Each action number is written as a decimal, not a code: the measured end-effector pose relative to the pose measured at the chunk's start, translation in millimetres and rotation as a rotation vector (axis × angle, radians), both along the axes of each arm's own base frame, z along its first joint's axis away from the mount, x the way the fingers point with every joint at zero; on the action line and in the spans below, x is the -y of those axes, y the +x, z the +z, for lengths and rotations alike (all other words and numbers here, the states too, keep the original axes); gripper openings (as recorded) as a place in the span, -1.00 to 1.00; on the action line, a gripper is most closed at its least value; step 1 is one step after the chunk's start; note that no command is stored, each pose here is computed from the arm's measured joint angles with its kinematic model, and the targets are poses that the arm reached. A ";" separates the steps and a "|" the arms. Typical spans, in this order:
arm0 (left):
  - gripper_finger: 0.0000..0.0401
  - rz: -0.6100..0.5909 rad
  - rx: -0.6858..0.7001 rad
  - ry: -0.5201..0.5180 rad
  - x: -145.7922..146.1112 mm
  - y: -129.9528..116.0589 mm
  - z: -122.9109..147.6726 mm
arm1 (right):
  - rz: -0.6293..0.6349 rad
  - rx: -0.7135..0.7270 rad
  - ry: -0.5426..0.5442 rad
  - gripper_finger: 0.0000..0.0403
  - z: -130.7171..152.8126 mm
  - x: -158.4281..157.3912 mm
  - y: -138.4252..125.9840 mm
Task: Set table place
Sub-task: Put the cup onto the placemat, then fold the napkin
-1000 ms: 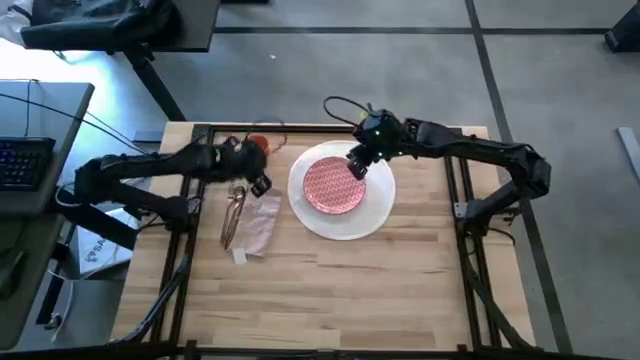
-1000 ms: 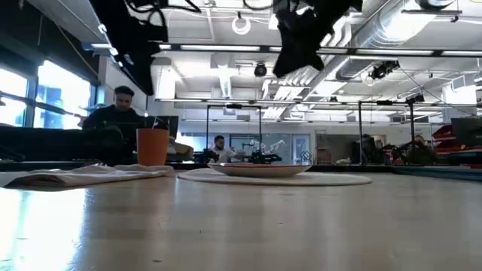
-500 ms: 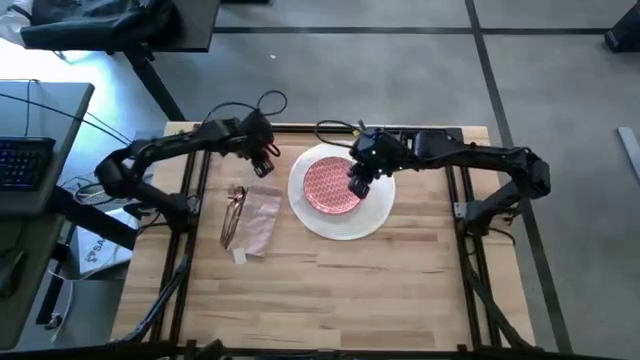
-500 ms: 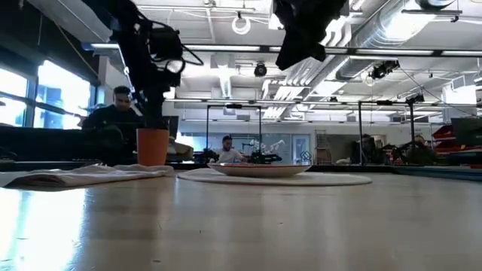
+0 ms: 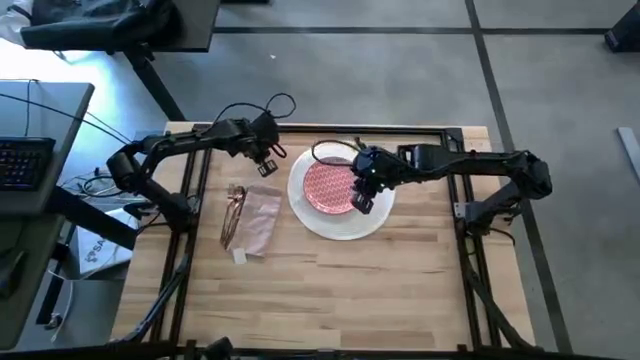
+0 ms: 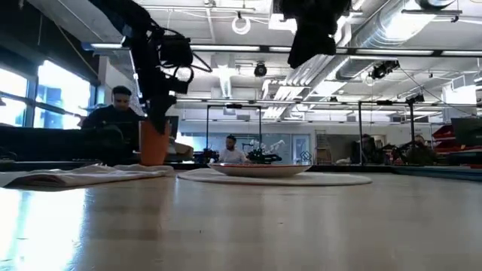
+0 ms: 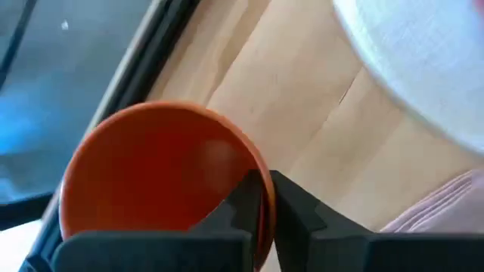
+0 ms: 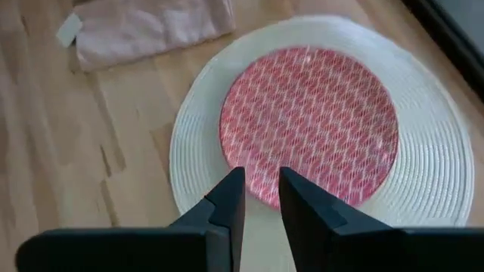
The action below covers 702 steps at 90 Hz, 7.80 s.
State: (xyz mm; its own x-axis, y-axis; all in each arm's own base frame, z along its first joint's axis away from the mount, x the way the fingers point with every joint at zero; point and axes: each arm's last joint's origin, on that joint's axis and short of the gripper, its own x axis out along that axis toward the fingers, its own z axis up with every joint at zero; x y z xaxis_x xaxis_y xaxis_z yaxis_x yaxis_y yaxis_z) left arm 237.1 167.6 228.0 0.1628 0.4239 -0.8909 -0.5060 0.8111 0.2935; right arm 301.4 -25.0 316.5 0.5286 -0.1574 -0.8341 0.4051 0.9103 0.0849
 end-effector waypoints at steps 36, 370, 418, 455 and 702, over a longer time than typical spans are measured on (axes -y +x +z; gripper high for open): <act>-1.00 -0.337 0.359 0.074 51.8 107.1 93.6 | -0.187 0.098 -0.122 -0.69 52.2 -46.8 -83.5; -0.42 -0.425 0.489 -0.015 -5.5 284.1 -3.4 | -0.258 0.293 -0.093 -0.69 69.2 -88.4 -126.1; -0.42 -0.475 0.474 0.017 6.7 254.4 62.7 | -0.221 0.276 -0.156 -0.69 66.7 -87.9 -126.0; -0.43 -0.401 0.012 -0.214 39.4 154.9 113.2 | -0.096 0.292 -0.185 -0.69 -10.0 -99.6 -96.2; -0.43 0.155 0.762 -0.438 380.8 -96.8 -61.6 | 0.659 0.108 -0.234 -0.52 -203.8 -209.1 213.3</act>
